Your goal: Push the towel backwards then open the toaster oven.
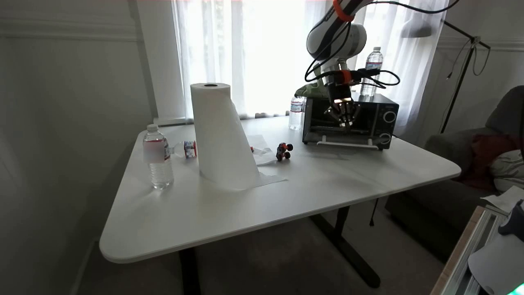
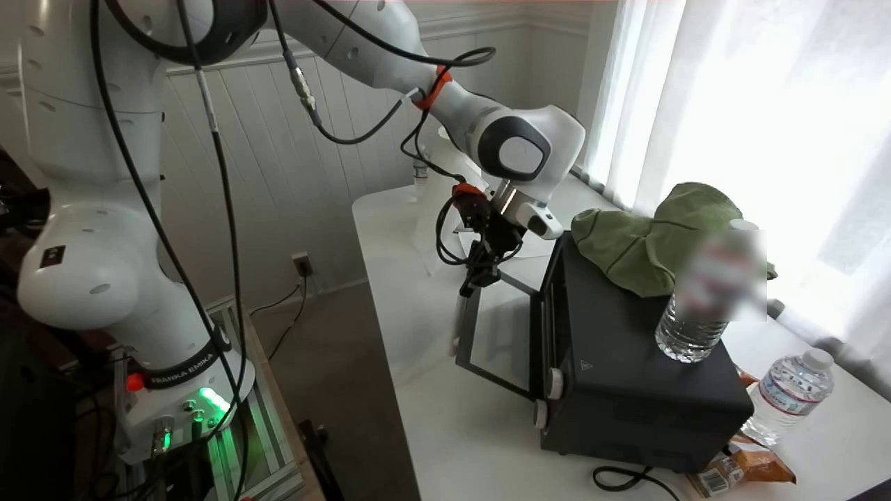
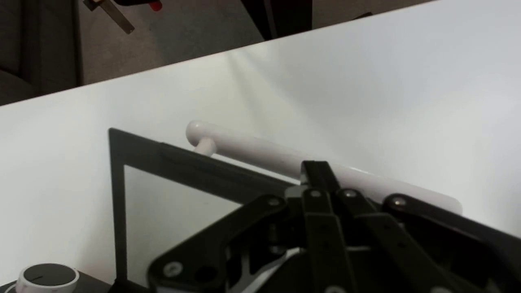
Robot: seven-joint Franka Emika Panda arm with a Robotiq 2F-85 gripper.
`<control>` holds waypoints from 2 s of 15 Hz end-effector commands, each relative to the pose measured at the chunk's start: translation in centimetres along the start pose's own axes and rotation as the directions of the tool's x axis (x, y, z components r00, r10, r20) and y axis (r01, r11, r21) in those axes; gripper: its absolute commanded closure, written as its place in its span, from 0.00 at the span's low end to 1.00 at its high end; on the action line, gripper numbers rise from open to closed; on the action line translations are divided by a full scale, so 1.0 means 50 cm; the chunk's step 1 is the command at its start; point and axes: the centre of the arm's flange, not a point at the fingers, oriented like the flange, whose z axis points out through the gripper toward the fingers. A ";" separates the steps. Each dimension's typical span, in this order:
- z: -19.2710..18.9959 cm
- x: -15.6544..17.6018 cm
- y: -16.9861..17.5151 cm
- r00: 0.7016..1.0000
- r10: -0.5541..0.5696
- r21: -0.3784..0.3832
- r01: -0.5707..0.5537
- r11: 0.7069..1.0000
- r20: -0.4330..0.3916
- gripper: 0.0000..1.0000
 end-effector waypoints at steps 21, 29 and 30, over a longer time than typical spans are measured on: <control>-0.243 -0.154 0.177 0.843 0.293 0.295 -0.168 0.940 -0.452 0.46; -0.233 -0.308 0.237 0.802 0.317 0.308 -0.175 0.935 -0.506 0.00; -0.227 -0.322 0.243 0.793 0.326 0.310 -0.182 0.933 -0.515 0.00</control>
